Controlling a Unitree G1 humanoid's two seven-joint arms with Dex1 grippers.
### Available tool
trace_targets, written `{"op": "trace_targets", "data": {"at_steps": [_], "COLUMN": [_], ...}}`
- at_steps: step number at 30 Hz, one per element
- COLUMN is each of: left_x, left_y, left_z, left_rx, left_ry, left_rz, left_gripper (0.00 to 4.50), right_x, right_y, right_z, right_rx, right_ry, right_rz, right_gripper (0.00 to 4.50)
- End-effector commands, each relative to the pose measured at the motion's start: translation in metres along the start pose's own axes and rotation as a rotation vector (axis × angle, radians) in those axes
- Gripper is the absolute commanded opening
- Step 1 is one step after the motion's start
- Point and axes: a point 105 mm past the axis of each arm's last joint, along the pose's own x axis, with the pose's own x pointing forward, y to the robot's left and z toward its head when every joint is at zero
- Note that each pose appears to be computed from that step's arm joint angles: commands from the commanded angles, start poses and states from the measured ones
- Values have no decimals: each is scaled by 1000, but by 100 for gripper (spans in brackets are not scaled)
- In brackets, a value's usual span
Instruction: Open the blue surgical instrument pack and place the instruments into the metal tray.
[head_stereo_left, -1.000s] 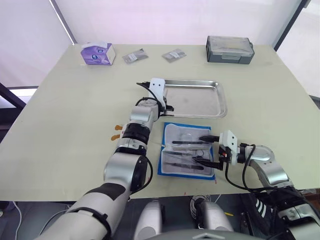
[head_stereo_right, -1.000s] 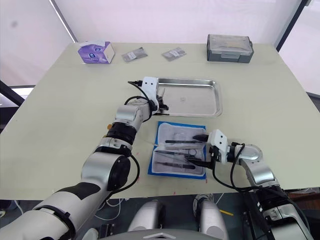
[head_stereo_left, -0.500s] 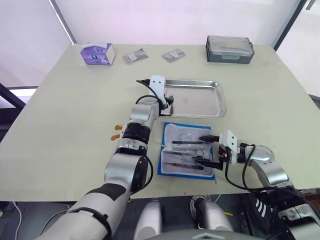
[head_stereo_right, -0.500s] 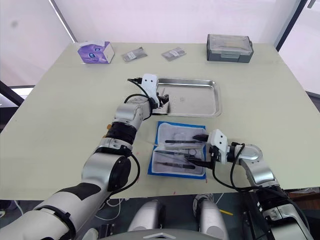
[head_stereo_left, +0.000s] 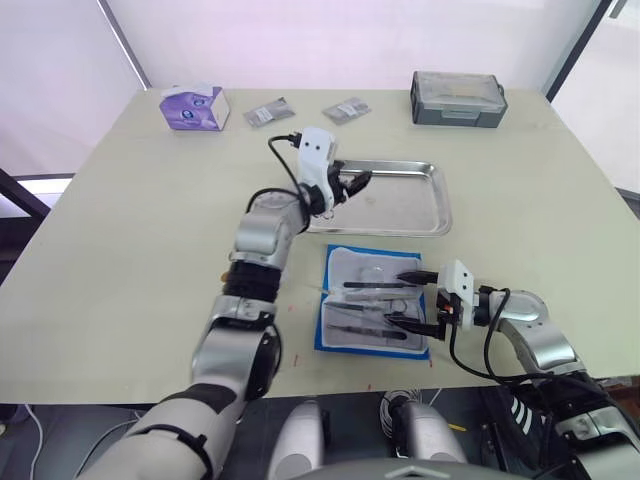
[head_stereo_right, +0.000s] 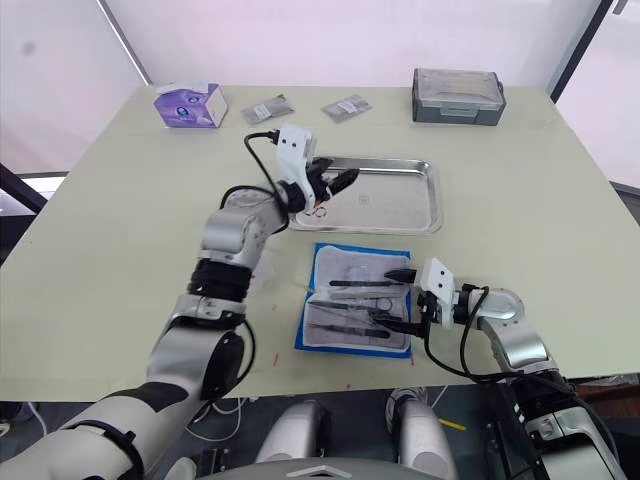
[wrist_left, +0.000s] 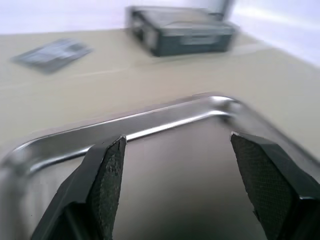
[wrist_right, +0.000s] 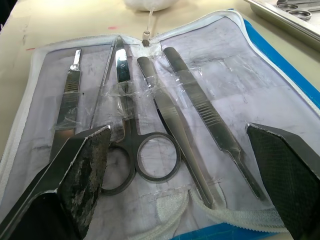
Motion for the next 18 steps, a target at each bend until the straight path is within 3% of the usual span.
{"op": "trace_targets", "data": {"at_steps": [1, 6, 10, 14, 18], "left_x": [-17, -42, -54, -61, -65], "left_y": [-18, -35, -52, -58, -53], "left_z": [15, -5, -23, -51, -65], "left_rx": [137, 261, 258, 401, 460], "left_ry": [-29, 54, 117, 237, 291], "left_rz": [-222, -478, -657, -778, -814], "left_gripper": [352, 352, 352, 352, 352], "right_x": [-7, -7, -7, -7, -8], "right_y": [11, 10, 9, 9, 9], "right_z": [-47, -47, -47, -46, -46], "right_rx": [145, 143, 142, 141, 139], "right_ry": [141, 141, 140, 137, 138], "right_rz": [-10, -10, -10, -15, -18], "right_gripper": [450, 450, 450, 450, 450]}}
